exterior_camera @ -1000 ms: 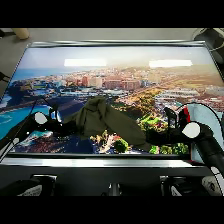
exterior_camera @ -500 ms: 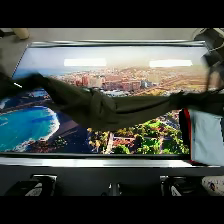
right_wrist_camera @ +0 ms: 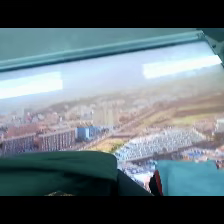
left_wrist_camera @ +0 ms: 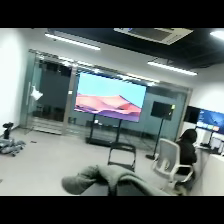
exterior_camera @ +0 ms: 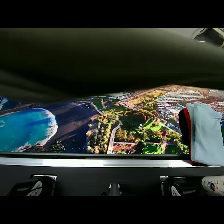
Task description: Fold the shirts.
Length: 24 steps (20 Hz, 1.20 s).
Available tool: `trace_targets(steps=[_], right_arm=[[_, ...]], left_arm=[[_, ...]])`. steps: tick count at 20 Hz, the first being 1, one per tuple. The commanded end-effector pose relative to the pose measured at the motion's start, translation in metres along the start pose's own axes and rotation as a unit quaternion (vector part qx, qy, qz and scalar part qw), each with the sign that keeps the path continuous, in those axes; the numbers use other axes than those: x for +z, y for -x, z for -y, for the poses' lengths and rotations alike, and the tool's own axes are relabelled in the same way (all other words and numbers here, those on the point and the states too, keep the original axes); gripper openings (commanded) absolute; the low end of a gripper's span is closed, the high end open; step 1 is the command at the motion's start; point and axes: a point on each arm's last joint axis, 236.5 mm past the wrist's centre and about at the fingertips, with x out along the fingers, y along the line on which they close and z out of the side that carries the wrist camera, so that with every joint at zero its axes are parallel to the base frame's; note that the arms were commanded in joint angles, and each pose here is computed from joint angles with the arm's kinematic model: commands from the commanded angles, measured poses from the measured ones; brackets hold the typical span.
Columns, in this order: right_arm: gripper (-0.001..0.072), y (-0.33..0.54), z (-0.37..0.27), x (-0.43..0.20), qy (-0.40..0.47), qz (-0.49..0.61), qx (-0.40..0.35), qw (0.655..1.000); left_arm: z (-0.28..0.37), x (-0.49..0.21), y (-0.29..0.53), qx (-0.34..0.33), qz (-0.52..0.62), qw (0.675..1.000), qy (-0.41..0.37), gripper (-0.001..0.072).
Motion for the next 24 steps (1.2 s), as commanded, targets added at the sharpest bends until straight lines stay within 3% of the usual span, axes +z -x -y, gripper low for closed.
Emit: trace_targets(steps=[1, 3, 5, 8, 12, 15, 16, 17, 18, 21, 24], right_arm=[[0.0021, -0.001, 0.018, -0.070, -0.002, -0.147, -0.045, 0.988], [0.0021, -0.037, 0.017, -0.116, 0.018, -0.233, -0.056, 0.971], [0.0021, -0.078, 0.019, -0.165, 0.046, -0.301, -0.069, 0.950], [0.0021, -0.171, 0.012, -0.218, 0.076, -0.299, -0.061, 0.949], [0.0021, -0.301, -0.024, -0.227, -0.003, -0.222, -0.037, 0.974], [0.0028, -0.361, -0.066, -0.250, -0.120, -0.240, 0.004, 0.963], [0.0187, -0.368, -0.083, -0.262, -0.151, -0.269, 0.024, 0.951], [0.0434, -0.366, -0.100, -0.268, -0.154, -0.296, 0.054, 0.941], [0.0508, -0.357, -0.112, -0.266, -0.121, -0.315, 0.086, 0.937], [0.0613, -0.297, -0.118, -0.272, -0.009, -0.410, 0.137, 0.902], [0.0614, -0.220, -0.094, -0.359, 0.030, -0.595, 0.132, 0.792]], left_arm=[[-0.030, -0.043, -0.007, 0.055, -0.088, 0.994, -0.029, 0.0023], [-0.055, -0.134, -0.023, 0.072, -0.226, 0.971, -0.023, 0.0023], [-0.060, -0.230, -0.027, 0.042, -0.337, 0.940, -0.021, 0.0023], [-0.063, -0.379, -0.009, 0.025, -0.462, 0.887, 0.009, 0.0023], [-0.069, -0.516, 0.043, 0.048, -0.551, 0.831, 0.055, 0.0024], [-0.075, -0.546, 0.060, 0.068, -0.582, 0.807, 0.072, 0.0024], [-0.076, -0.546, 0.056, 0.069, -0.576, 0.811, 0.072, 0.0024], [-0.077, -0.543, 0.050, 0.068, -0.565, 0.819, 0.072, 0.0024], [-0.077, -0.539, 0.044, 0.068, -0.554, 0.827, 0.070, 0.0024], [-0.077, -0.530, 0.035, 0.051, -0.544, 0.836, 0.041, 0.0024], [-0.076, -0.526, 0.032, 0.044, -0.541, 0.839, 0.033, 0.0024]])
